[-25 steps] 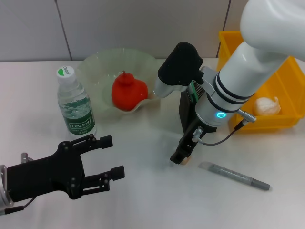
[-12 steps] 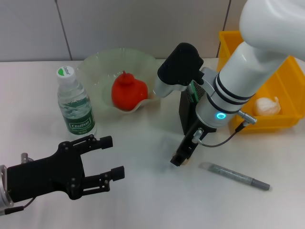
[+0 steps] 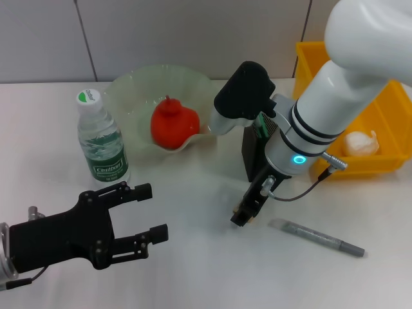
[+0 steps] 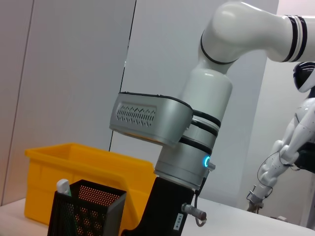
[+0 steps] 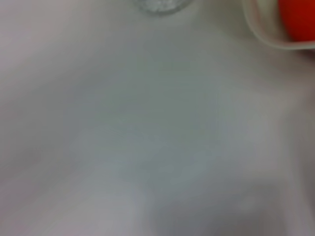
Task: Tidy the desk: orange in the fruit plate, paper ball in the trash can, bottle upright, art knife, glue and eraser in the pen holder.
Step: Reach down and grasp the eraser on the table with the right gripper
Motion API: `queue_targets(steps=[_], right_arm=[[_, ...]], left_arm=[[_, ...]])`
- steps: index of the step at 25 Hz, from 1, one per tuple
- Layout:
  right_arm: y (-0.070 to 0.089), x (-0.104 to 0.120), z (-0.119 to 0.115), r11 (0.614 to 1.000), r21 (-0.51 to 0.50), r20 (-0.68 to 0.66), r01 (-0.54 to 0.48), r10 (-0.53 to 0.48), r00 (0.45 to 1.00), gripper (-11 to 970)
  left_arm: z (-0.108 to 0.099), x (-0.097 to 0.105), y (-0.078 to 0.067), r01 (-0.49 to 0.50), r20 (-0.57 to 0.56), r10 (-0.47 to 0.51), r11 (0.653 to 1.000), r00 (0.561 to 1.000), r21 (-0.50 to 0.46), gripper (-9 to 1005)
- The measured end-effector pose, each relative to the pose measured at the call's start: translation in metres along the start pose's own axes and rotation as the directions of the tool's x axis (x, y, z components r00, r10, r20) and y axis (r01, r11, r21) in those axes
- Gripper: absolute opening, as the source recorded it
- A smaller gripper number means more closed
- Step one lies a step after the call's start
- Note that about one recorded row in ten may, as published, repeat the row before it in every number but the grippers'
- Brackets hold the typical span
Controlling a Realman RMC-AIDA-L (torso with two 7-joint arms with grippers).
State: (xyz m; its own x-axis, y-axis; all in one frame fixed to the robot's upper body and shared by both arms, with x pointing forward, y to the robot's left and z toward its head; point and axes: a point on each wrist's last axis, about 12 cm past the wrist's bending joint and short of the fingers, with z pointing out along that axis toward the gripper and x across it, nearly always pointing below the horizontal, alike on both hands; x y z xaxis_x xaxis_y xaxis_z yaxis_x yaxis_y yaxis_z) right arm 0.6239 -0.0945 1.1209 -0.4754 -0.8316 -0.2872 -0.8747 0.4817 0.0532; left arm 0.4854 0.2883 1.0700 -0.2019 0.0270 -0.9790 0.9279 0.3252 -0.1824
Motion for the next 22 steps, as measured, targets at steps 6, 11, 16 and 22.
queue_targets(steps=[6, 11, 16, 22], right_arm=[[0.0006, 0.0007, 0.0013, 1.000, 0.002, -0.002, 0.007, -0.007, 1.000, 537], [0.0003, 0.0031, 0.0032, 1.000, 0.007, -0.005, 0.009, -0.009, 1.000, 514], [0.0002, 0.0044, 0.0043, 1.000, 0.009, -0.005, 0.010, -0.010, 1.000, 470], [0.0005, 0.0029, 0.0032, 1.000, 0.011, 0.002, 0.015, -0.015, 1.000, 381]], left_arm=[[-0.0014, 0.0005, -0.0004, -0.004, -0.001, 0.004, 1.000, 1.000, -0.002, 812], [-0.0013, 0.0005, -0.0004, -0.007, -0.001, 0.007, 1.000, 1.000, -0.002, 812], [-0.0013, 0.0005, -0.0004, -0.007, -0.001, 0.007, 1.000, 1.000, -0.002, 812], [-0.0022, 0.0002, 0.0000, -0.008, -0.002, 0.008, 1.000, 1.000, -0.003, 813]])
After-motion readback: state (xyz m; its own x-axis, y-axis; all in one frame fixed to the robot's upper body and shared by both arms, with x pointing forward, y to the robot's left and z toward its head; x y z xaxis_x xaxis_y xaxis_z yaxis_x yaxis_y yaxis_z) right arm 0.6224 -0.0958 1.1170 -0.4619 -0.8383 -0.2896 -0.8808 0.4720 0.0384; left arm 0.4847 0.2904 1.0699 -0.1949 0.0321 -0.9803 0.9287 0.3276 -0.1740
